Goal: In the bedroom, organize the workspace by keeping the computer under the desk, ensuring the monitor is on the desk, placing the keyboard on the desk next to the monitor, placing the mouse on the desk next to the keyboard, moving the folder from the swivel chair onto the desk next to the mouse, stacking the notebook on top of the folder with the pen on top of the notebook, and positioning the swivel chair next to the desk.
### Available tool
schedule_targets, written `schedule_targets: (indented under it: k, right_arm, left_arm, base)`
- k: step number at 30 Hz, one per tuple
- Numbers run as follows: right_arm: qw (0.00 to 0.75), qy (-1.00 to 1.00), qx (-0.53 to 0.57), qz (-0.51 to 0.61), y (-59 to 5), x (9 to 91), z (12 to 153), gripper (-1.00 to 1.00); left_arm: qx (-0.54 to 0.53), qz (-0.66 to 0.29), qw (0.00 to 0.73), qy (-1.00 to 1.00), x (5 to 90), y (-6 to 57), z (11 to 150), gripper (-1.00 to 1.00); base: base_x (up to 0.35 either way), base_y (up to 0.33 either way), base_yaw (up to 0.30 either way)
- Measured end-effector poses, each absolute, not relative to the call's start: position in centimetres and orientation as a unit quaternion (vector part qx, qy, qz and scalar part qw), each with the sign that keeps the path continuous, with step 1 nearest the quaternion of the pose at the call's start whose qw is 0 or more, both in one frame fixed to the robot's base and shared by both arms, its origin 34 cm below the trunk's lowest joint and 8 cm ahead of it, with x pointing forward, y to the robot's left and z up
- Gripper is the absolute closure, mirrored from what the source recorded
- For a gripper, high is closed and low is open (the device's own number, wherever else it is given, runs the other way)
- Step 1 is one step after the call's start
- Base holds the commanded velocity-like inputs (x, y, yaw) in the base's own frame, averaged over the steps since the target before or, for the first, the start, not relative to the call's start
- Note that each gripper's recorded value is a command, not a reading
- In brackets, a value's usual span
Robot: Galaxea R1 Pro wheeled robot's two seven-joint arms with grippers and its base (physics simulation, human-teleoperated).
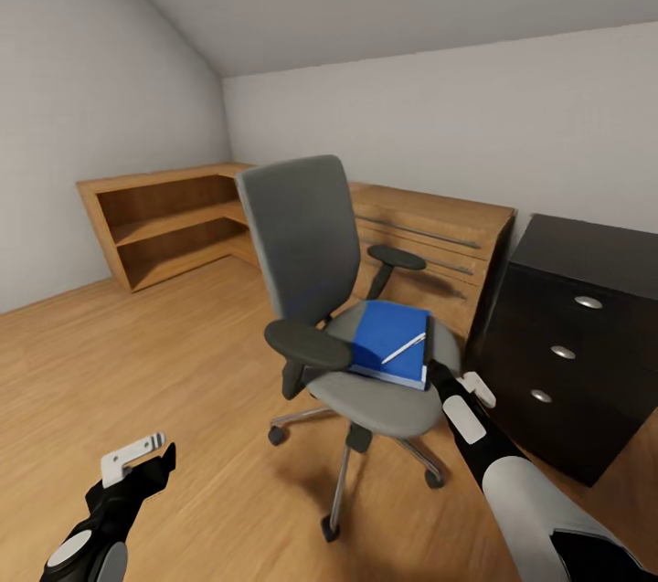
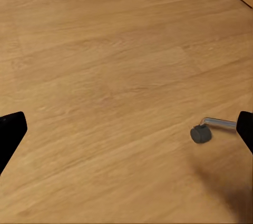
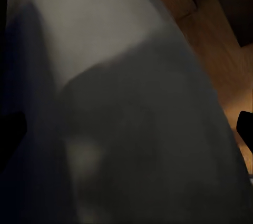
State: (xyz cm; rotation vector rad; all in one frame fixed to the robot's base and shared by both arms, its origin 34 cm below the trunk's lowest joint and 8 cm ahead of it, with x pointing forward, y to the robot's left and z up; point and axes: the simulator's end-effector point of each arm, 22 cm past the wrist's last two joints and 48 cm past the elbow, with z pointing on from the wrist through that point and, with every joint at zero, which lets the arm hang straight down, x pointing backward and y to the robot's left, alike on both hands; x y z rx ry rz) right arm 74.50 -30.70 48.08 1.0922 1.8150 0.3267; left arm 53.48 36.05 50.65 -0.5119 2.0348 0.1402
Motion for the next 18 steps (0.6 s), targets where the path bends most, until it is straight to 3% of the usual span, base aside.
schedule_targets:
  k: [3, 10, 18]
  right_arm:
    - [0.48, 0.743, 0.445, 0.136, -30.53, 74.62, 48.19, -1.0]
    - [0.48, 0.744, 0.446, 0.136, -30.53, 74.62, 48.17, -1.0]
    - [0.48, 0.743, 0.446, 0.136, -30.56, 74.61, 48.18, -1.0]
  left_arm:
    - [-0.211, 0.058, 0.496, 0.84, 53.5, 36.04, 50.64, -1.0]
    - [-0.211, 0.058, 0.495, 0.841, 53.47, 36.03, 50.57, -1.0]
    - [-0.211, 0.058, 0.496, 0.841, 53.5, 36.03, 50.62, -1.0]
  base:
    - [0.007, 0.03, 0.0]
    - [-0.196, 0.004, 0.0]
    - [-0.016, 0.0, 0.0]
